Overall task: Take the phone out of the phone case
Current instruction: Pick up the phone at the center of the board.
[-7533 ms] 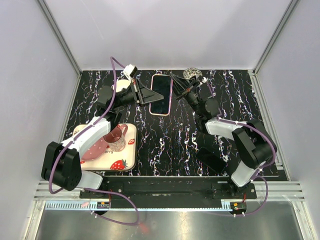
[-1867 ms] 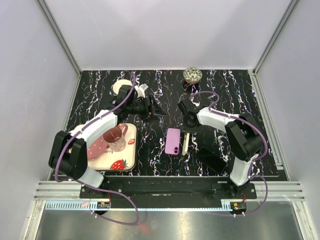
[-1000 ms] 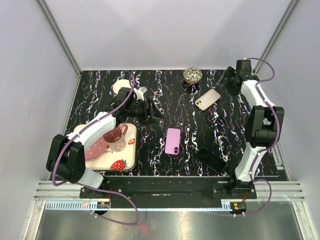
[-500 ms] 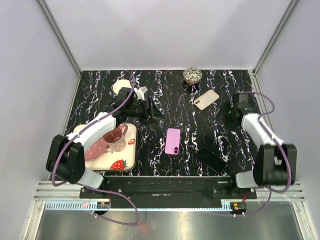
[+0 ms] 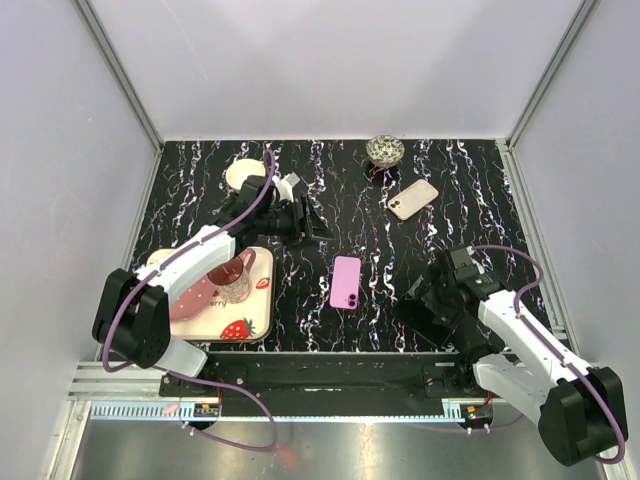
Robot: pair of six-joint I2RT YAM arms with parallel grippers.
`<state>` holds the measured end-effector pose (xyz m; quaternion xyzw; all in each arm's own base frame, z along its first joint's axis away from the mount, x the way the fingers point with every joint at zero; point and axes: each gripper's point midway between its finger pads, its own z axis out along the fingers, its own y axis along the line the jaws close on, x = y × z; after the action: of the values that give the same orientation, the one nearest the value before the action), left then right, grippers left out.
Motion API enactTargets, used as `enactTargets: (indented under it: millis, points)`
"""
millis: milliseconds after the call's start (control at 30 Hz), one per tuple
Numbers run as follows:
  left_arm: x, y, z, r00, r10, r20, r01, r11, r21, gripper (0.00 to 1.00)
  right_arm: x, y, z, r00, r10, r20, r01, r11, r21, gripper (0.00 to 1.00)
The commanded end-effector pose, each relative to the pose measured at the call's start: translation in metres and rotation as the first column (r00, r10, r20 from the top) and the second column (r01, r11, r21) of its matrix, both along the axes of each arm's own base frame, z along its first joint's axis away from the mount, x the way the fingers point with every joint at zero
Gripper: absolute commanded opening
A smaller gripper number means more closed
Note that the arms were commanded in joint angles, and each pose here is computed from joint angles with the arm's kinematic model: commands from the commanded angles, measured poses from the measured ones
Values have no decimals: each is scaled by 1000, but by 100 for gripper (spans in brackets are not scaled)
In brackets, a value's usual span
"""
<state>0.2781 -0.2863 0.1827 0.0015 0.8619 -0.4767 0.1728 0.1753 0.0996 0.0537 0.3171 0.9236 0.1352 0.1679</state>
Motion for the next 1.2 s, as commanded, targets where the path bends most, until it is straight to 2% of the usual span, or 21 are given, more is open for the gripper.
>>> enactTargets:
  millis: [0, 100, 367, 600, 833, 1167]
  points:
    - [10, -7, 15, 998, 3, 64, -2, 1000, -24, 70, -13, -27, -5, 988, -134, -73, 124, 983, -135, 91]
    - [10, -7, 13, 998, 4, 59, -3, 1000, -23, 70, -14, -47, -2, 974, -216, -74, 194, 952, -237, 94]
    - [10, -10, 10, 999, -8, 50, 10, 1000, -27, 70, -21, -53, -21, 921, -341, -191, 269, 907, -324, 99]
    - [8, -10, 6, 999, -16, 42, 17, 1000, -23, 70, -28, -49, -28, 903, -383, -195, 321, 903, -286, 100]
    - [8, -11, 9, 999, -20, 49, 21, 999, -33, 70, -33, -34, -29, 900, -387, -201, 357, 918, -173, 98]
    - [5, -10, 13, 998, -22, 54, 24, 999, -40, 70, -32, -28, -30, 897, -389, -210, 366, 920, -142, 98]
